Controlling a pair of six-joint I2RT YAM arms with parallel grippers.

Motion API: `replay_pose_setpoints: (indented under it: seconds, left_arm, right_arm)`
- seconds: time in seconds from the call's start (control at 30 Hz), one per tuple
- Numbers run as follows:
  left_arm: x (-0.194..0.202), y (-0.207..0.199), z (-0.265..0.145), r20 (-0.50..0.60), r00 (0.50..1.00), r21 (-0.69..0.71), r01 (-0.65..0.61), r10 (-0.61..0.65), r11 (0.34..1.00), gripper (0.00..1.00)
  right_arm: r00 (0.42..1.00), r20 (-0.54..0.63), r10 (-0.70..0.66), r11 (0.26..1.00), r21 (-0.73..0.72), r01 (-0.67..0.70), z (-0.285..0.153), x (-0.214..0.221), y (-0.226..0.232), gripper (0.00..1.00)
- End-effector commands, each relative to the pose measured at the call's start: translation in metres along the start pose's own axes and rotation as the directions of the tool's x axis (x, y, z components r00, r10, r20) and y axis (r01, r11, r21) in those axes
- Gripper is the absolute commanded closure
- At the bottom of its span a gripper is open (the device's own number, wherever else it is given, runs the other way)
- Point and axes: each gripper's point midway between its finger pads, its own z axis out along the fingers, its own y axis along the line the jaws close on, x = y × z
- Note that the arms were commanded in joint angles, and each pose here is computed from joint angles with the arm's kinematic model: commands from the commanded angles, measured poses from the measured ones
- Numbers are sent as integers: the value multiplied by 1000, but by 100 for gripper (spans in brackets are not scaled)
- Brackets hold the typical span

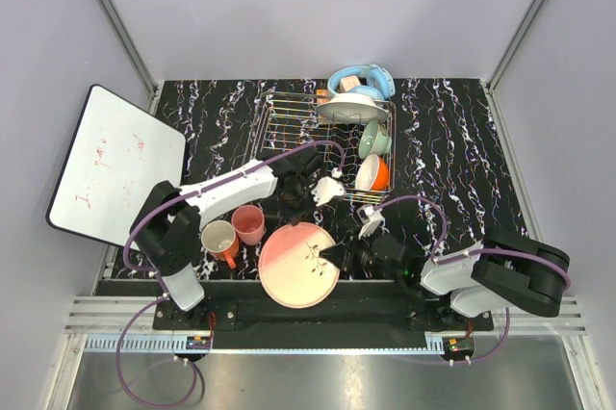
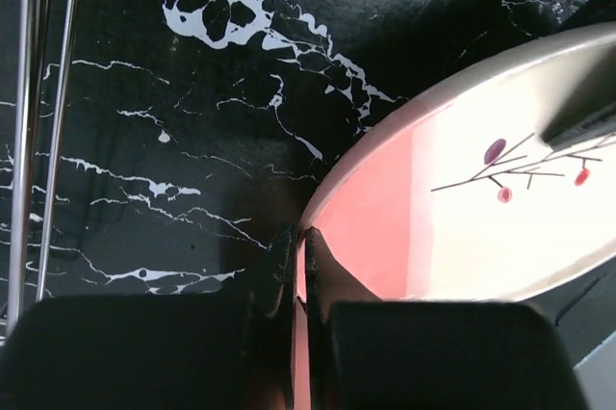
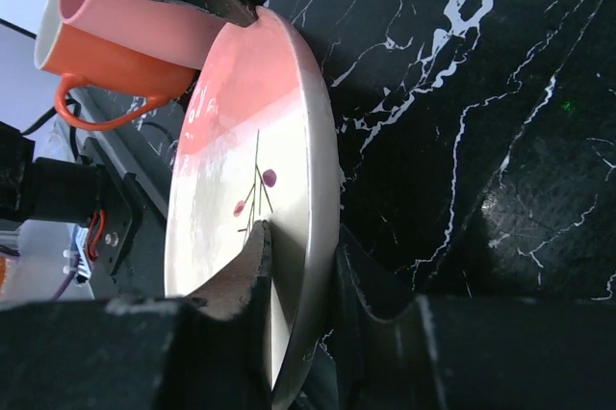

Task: Load the mixed dishes into the dish rack

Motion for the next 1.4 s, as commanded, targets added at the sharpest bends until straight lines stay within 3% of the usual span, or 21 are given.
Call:
replay_pose_setpoints:
  seconds: [0.0, 0.13, 0.33, 0.47, 0.57, 0.63, 0.77, 0.9, 1.17, 1.37]
  left_arm:
    - [-60, -6, -17, 198, 979, 1, -47, 46, 999, 100]
    - [-65, -9, -18, 205, 977, 2, -53, 52, 999, 100]
    - [-72, -5, -29, 222, 974, -29, -42, 48, 999, 98]
    - [-81, 3, -51, 233, 972, -81, -11, 30, 997, 75]
    - [-92, 13, -87, 298, 954, -122, 17, 21, 992, 69]
    - [-98, 25, -113, 346, 938, -141, 53, -1, 989, 63]
    - [-96, 61, -156, 420, 906, -190, 144, -53, 971, 62]
    - [-70, 120, -181, 484, 849, -192, 338, -210, 922, 62]
    - [-9, 202, -163, 493, 699, -101, 638, -519, 763, 65]
    - [9, 233, -151, 488, 651, -98, 703, -582, 704, 66]
  right_arm:
    - [990, -93, -110, 993, -40, 107, -4, 22, -3, 81]
    - [989, -98, -109, 993, -50, 105, -4, 22, -2, 100]
    - [990, -83, -113, 992, -71, 107, -8, 16, 5, 100]
    - [988, -83, -129, 990, -71, 124, -11, 7, 13, 100]
    - [985, -78, -153, 986, -74, 148, -18, -2, 19, 100]
    - [984, -64, -169, 984, -64, 165, -24, -10, 21, 100]
    - [976, -11, -218, 975, -56, 217, -35, -33, 31, 100]
    - [955, 66, -291, 955, -39, 294, -49, -66, 46, 100]
    - [825, 168, -540, 840, 40, 541, -76, -153, 96, 100]
    - [695, 148, -704, 709, 91, 699, -75, -192, 120, 100]
